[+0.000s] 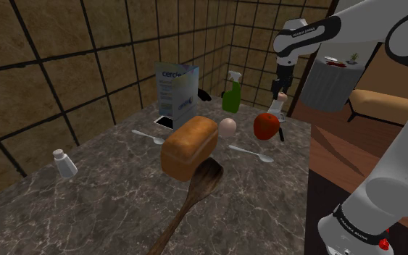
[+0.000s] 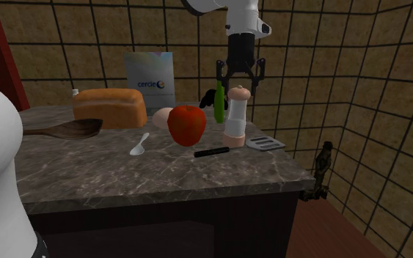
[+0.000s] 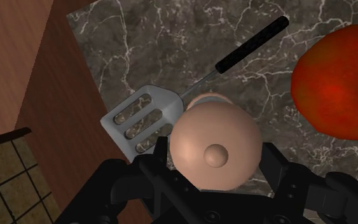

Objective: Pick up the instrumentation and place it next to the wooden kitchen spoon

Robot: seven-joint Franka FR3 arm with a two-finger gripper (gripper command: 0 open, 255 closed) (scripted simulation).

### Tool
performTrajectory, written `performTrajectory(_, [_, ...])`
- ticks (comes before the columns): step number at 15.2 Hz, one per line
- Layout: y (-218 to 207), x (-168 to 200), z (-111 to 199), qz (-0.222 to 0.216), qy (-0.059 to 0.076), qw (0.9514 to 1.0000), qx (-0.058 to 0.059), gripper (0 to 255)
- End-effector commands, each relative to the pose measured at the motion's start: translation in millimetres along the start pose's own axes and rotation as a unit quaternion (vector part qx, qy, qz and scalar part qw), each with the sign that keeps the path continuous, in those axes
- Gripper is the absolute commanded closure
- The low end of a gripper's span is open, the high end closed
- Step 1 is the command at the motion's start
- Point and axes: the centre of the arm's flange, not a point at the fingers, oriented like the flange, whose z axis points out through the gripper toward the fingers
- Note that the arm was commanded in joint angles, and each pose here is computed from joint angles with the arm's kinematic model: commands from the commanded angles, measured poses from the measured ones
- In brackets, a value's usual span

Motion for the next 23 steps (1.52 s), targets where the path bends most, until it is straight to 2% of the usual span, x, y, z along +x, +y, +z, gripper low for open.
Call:
performTrajectory(1, [0.2, -0.6, -5.3, 0.000, 0.000, 1.0000, 0.000, 255])
performTrajectory(23, [4.6, -13.9, -120.6, 0.000, 0.000, 1.0000, 0.000, 255])
